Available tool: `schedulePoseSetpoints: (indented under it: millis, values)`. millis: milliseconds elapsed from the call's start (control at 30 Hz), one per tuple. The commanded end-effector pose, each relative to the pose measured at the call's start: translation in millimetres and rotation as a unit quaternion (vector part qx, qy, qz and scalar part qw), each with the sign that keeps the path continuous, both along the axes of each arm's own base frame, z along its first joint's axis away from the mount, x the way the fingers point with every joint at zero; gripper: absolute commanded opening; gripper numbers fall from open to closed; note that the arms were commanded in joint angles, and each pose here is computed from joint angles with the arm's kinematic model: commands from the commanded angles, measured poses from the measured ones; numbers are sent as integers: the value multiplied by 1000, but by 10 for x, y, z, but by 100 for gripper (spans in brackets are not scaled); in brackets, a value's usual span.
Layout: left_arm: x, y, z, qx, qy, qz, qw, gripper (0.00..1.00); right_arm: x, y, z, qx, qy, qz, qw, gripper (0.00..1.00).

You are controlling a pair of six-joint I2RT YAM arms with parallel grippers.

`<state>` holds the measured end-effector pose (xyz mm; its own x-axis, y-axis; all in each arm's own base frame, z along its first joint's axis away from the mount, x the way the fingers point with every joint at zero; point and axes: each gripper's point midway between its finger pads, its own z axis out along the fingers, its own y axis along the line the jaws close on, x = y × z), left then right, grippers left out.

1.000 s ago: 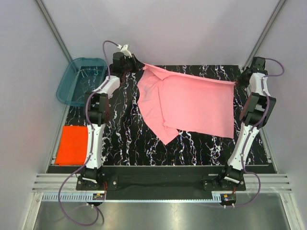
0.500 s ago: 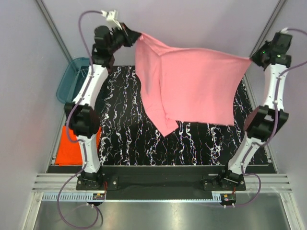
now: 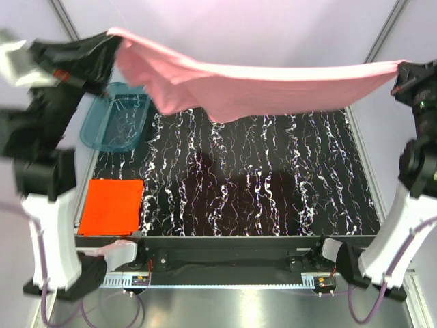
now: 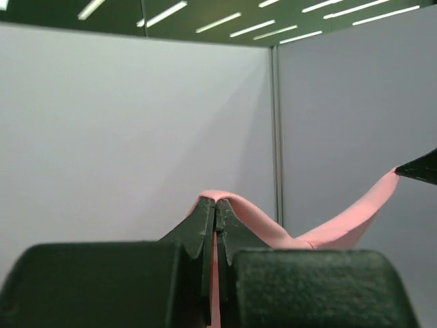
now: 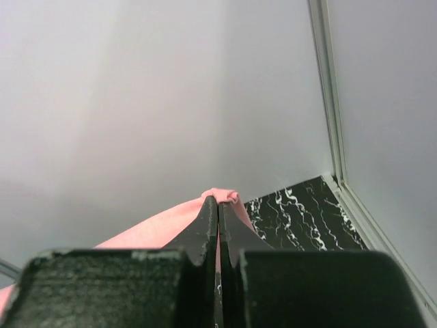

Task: Fold and stack the t-shirts
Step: Flatten the tshirt out

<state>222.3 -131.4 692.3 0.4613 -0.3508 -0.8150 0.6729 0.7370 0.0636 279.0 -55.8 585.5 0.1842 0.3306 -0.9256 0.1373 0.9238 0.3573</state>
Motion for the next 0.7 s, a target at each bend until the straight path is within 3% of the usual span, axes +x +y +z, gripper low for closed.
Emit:
schedulePoseSetpoints:
  millis: [0,133,267,433,567,633,667]
  values:
    - [-293,137,-33,11,-11,38,999,0,-222,144,-27,-19,2,16,1000,0]
    - [-446,264,-72,9,-13,73,997,0,-357,196,-106,-26,3,12,1000,0]
    - [-141,250,-271,13,24,80,996,0,-71,132,-474,-16,52,16,998,0]
    - [727,56,-919,57,118,63,989,0,423,32,-1050,8,119,29,992,0]
    - [1724,-102,-1972,105,231,57,965,0,858,-59,-1819,35,196,40,979,0]
    - [2035,-203,-2348,116,263,37,957,0,1108,-155,-2155,38,218,35,975,0]
    - [2386,-265,-2753,121,294,31,948,0,1191,-203,-2387,42,241,30,969,0]
